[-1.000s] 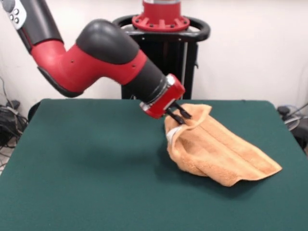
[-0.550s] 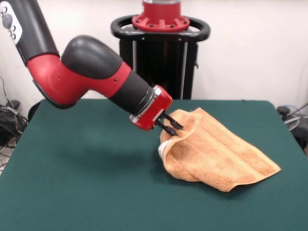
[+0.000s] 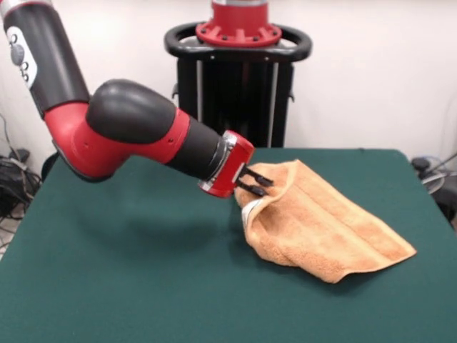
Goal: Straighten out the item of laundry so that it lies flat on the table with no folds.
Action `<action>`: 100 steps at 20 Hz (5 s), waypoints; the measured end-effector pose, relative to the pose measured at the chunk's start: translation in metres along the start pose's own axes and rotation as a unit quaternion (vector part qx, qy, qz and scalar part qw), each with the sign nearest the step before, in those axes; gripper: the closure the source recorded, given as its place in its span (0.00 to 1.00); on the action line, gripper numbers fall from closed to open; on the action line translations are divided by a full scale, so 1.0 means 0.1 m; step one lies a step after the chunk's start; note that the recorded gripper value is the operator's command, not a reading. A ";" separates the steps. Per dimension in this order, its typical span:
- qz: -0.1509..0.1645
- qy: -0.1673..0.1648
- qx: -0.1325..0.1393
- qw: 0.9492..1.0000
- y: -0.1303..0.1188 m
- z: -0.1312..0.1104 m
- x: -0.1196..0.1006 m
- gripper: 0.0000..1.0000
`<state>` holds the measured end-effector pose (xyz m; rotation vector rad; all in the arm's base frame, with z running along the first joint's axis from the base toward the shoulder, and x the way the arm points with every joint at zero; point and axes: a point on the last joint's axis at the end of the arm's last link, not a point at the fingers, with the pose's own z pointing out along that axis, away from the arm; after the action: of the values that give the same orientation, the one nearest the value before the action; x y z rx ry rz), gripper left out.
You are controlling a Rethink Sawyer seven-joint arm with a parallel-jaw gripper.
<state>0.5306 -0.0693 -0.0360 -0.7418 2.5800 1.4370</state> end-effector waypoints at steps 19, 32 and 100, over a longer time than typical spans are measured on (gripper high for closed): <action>0.009 0.003 -0.013 1.000 -0.27 -0.20 0.00 1.00; -0.006 0.022 -0.012 1.000 -0.48 -0.49 0.04 1.00; -0.106 -0.056 0.487 0.865 0.97 -0.09 -0.77 0.00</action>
<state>0.5547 -0.0059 0.0677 -0.6801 2.5305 0.0111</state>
